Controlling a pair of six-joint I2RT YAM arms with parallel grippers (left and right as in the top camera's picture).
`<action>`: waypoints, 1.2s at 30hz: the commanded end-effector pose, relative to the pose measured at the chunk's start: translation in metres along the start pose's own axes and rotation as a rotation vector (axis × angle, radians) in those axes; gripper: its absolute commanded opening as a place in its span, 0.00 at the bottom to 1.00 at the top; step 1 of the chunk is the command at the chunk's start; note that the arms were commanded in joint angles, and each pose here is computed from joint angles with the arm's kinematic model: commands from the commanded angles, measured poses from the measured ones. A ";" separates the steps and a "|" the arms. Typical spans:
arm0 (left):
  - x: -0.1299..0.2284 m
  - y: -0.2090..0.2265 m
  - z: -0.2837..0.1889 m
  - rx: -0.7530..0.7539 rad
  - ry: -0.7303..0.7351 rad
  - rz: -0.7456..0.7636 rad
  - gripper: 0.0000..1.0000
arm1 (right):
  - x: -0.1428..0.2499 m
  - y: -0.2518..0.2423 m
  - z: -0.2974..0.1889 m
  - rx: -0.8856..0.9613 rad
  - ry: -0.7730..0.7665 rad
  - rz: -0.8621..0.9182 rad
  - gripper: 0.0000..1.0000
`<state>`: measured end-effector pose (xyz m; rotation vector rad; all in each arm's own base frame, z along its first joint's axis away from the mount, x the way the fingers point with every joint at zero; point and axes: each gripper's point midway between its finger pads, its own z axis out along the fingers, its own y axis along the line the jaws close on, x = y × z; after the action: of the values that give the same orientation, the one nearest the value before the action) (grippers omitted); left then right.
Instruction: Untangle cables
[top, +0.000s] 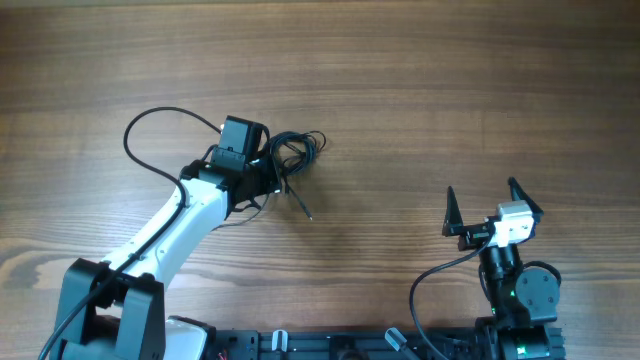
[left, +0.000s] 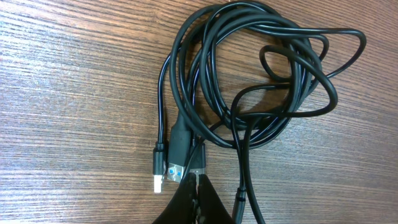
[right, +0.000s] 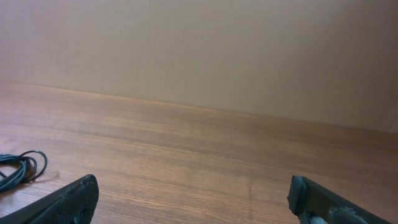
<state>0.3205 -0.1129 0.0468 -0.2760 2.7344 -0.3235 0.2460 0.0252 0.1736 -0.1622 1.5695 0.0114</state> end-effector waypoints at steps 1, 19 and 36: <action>0.005 0.000 0.004 0.002 0.018 0.004 0.04 | -0.002 0.002 0.000 -0.014 -0.011 -0.009 1.00; 0.011 0.005 0.034 -0.021 0.059 -0.006 0.04 | -0.002 0.002 0.000 -0.014 -0.011 -0.009 1.00; -0.034 -0.003 0.001 0.030 -0.076 -0.029 0.74 | -0.002 0.002 0.000 -0.014 -0.011 -0.009 1.00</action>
<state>0.3294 -0.1172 0.0151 -0.2912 2.7844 -0.3284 0.2460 0.0252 0.1736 -0.1622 1.5695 0.0114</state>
